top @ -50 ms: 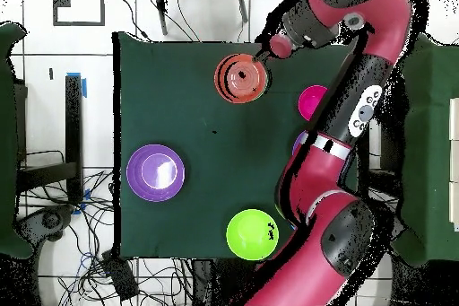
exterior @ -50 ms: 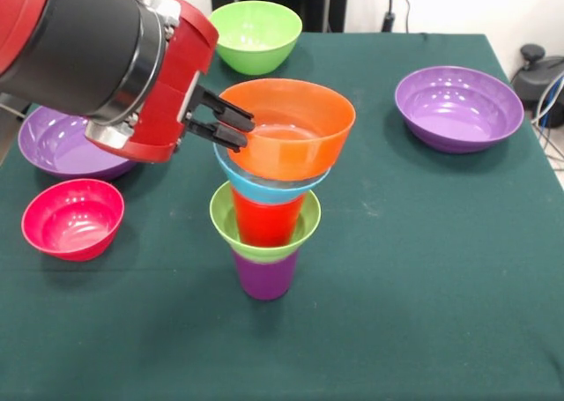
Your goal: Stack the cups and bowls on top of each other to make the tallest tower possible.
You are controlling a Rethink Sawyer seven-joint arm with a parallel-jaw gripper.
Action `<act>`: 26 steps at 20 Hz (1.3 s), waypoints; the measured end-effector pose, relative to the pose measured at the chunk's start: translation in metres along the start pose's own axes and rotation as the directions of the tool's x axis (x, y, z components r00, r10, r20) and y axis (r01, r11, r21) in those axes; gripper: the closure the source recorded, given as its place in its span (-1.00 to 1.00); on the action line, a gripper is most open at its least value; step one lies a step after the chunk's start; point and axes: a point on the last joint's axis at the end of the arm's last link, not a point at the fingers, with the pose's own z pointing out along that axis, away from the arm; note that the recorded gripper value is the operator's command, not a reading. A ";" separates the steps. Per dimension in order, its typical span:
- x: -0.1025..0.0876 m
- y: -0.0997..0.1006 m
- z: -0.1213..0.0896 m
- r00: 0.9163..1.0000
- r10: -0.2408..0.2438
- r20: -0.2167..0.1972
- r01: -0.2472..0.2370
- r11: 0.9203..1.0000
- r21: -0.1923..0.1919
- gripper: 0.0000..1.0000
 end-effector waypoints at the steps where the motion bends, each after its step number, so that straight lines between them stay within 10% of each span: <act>1: 0.001 -0.001 0.002 1.000 0.001 0.000 -0.001 1.000 -0.003 1.00; 26: 0.000 -0.008 0.006 1.000 0.029 -0.004 -0.029 1.000 0.006 1.00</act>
